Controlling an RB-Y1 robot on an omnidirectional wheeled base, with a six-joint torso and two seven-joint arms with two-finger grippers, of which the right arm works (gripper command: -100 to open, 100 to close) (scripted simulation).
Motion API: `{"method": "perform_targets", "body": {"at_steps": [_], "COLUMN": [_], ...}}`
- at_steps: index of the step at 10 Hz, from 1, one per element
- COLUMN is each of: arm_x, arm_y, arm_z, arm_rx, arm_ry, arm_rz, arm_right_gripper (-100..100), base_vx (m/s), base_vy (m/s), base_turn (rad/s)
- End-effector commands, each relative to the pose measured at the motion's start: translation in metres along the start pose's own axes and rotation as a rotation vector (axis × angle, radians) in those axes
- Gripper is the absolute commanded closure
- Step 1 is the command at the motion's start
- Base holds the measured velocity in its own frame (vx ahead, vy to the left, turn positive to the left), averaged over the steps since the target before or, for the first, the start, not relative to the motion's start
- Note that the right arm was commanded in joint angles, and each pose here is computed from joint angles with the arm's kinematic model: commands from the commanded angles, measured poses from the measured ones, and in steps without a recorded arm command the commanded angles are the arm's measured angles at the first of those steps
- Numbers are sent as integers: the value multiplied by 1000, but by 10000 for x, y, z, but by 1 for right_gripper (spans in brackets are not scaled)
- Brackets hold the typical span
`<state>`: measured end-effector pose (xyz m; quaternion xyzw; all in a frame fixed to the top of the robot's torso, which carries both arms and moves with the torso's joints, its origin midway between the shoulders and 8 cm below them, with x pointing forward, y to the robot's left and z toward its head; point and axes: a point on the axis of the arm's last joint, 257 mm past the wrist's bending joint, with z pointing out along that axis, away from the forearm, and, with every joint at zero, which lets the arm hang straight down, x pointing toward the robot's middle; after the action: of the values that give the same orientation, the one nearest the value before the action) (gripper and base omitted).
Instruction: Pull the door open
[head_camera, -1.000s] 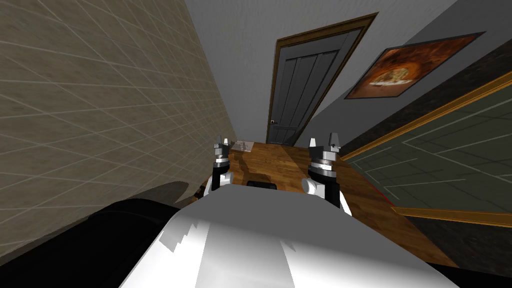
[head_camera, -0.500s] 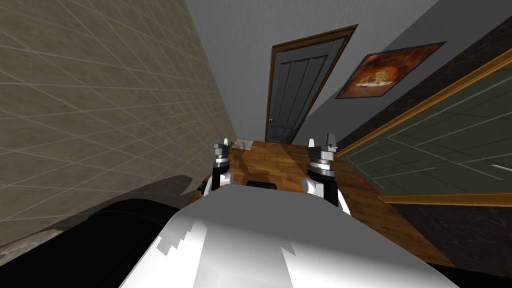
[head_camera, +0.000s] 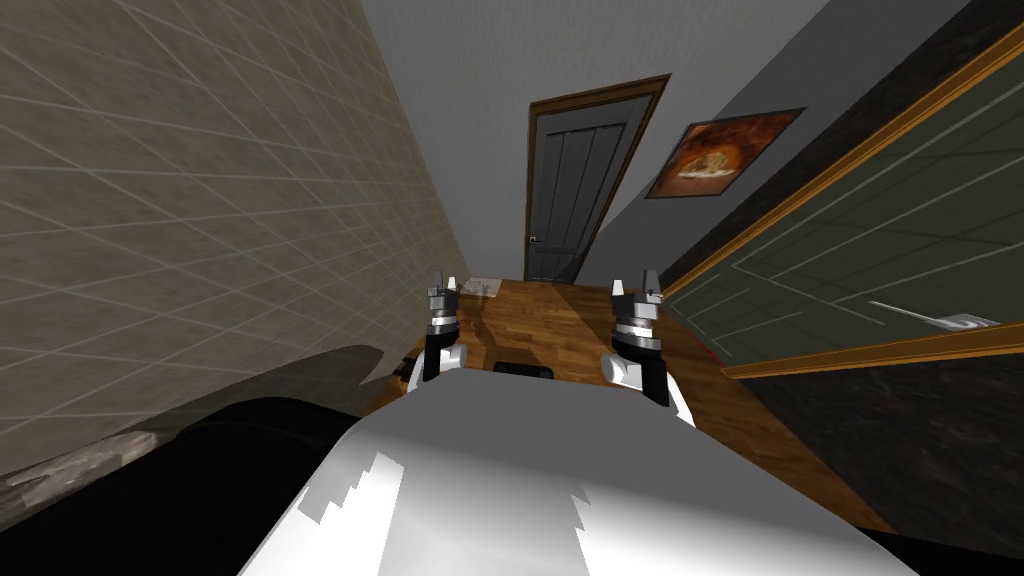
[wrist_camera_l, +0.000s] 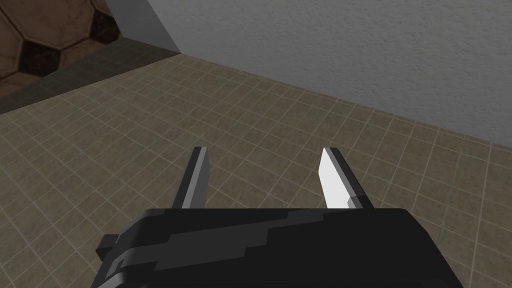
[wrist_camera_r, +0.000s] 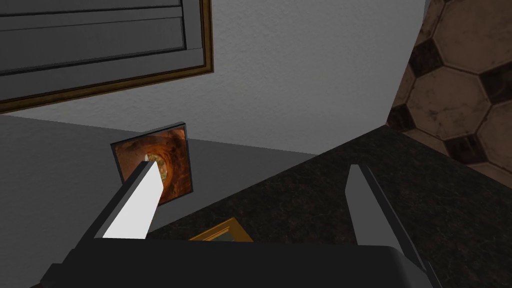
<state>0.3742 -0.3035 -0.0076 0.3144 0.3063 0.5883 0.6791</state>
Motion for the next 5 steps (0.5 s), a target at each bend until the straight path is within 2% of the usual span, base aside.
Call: {"method": "perform_targets", "body": {"at_steps": [1,3,5], "arm_x": [-1,-4,-8], "arm_y": [-79,-189,-303], "arm_z": [-9,-18,-29], "arm_rx": [11,25,40], "arm_ry": [5,10,15], "arm_rz": [-5,-12,-18], "arm_right_gripper": [-100,-100,-100], "base_vx": [-145,-114,-22], "base_vy": [-179,-160,-161], "base_turn": [-109,-115,-130]}}
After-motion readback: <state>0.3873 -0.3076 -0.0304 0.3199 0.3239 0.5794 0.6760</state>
